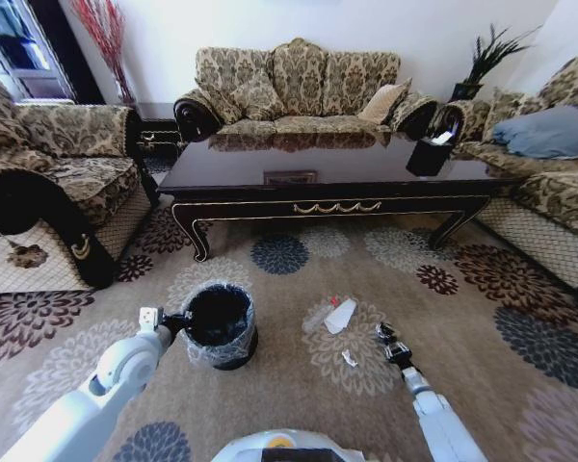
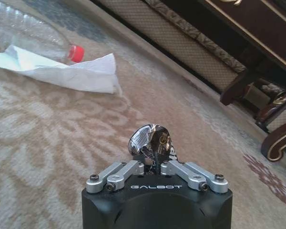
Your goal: Move to the front of the table and pick up the trash from the floor, then place it into the trash bin.
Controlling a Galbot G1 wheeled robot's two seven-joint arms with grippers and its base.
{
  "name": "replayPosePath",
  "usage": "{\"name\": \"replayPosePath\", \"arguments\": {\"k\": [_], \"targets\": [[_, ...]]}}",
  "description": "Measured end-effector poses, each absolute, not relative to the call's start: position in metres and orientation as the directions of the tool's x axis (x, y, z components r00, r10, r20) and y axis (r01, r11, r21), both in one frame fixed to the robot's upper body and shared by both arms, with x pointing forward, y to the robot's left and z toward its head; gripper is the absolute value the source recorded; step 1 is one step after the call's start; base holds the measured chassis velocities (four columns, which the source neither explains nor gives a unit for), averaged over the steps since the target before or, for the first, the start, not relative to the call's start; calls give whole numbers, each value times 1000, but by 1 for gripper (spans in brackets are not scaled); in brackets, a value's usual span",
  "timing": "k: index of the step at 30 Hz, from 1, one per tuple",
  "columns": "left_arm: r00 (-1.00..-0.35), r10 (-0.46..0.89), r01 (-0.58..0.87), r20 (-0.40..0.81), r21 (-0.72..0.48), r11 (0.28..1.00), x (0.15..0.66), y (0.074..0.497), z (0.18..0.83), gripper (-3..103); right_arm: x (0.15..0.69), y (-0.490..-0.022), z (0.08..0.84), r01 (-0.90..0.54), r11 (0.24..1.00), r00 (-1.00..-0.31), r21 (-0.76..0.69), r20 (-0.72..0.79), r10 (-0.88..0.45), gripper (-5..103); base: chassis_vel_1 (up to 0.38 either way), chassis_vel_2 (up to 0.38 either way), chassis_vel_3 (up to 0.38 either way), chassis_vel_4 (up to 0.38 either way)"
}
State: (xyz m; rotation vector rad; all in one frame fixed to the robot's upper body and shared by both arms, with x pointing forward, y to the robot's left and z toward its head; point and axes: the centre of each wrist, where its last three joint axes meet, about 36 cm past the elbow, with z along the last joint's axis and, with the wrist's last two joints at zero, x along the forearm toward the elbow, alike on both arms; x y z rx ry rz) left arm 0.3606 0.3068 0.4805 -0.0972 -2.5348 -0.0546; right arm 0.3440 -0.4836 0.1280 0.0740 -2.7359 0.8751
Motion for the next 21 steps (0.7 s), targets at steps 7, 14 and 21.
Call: {"name": "replayPosePath", "arguments": {"k": [7,14,21], "targets": [[-826,120,155,551,17,988,389,290,495,3,338,-484,151,-87,828,-980,-554,198,29,2,0,0,0,0],[-787,207,257,582,4,966,415,259,495,3,321,-483,201,-55,854,-994,-517,107,1,2,0,0,0,0],[-746,308,352,590,-43,935,445,200,494,3,306,-453,273,-73,891,-996,-449,-7,-85,2,0,0,0,0]]}}
